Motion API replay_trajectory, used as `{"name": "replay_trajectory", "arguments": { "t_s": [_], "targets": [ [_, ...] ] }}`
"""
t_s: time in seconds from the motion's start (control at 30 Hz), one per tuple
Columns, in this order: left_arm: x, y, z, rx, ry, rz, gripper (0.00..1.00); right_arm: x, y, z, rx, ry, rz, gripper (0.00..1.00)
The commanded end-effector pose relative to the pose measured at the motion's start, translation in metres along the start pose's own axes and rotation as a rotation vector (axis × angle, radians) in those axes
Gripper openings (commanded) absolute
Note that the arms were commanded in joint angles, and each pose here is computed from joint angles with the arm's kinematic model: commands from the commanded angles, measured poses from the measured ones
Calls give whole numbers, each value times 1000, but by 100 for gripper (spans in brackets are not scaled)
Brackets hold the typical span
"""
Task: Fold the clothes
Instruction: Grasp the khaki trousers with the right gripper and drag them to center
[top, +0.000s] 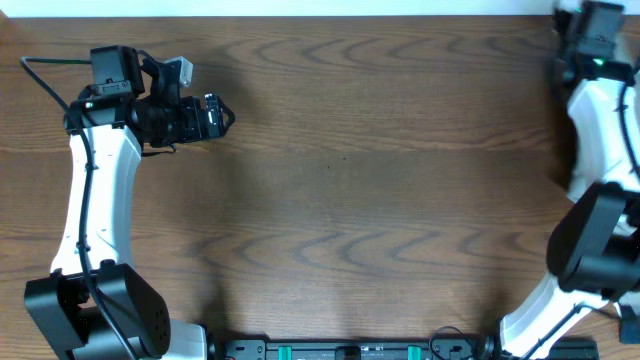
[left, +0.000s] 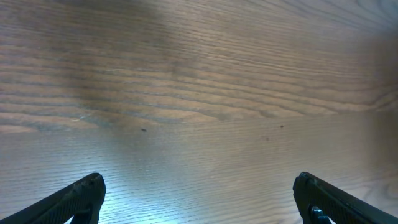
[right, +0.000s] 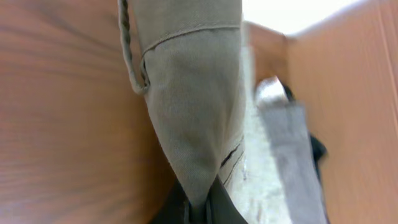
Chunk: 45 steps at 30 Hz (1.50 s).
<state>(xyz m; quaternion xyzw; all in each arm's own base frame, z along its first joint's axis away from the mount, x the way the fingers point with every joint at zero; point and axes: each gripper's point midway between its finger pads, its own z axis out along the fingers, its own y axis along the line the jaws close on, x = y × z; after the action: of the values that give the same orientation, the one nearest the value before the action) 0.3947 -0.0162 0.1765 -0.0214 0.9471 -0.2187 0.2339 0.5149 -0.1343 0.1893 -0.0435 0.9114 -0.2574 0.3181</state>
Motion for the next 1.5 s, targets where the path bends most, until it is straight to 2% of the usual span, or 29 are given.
{"name": "replay_trajectory", "arguments": {
  "t_s": [0.0, 0.17, 0.3, 0.53, 0.67, 0.77, 0.83, 0.87, 1.0, 1.13, 1.3, 1.4, 1.47],
  "targets": [
    [5, 6, 4, -23, 16, -18, 98, -39, 73, -40, -235, -118, 30, 1],
    [5, 6, 4, -23, 16, -18, 98, -49, 197, -85, -538, -113, 65, 1],
    [5, 6, 4, -23, 16, -18, 98, -43, 288, -106, -656, -79, 56, 1],
    [5, 16, 4, -81, 15, -52, 98, -6, 466, -155, -843, -139, -133, 4],
    [5, 19, 3, -95, 15, -59, 98, 13, 518, -191, -897, -218, -265, 5],
    [5, 19, 3, -98, 15, -59, 98, 12, 524, -203, -829, -269, -293, 16],
    [4, 19, 3, -98, 11, -57, 98, 6, 518, -207, -782, -293, -285, 31],
    [3, 19, 3, -99, 7, -55, 98, 3, 515, -209, -770, -301, -280, 42],
    [0, 23, 3, -120, -3, -51, 98, -15, 490, -219, -757, -322, -247, 65],
    [0, 37, 1, -205, -7, -62, 98, -37, 447, -226, -732, -327, -198, 71],
    [-11, 38, 1, -208, -52, -57, 99, -50, 375, -221, -670, -275, -144, 78],
    [-23, 35, 2, -203, -94, -32, 91, -45, 327, -209, -622, -194, -86, 81],
    [-29, 30, 4, -196, -117, -12, 79, -35, 292, -198, -592, -114, -30, 81]
  ]
}}
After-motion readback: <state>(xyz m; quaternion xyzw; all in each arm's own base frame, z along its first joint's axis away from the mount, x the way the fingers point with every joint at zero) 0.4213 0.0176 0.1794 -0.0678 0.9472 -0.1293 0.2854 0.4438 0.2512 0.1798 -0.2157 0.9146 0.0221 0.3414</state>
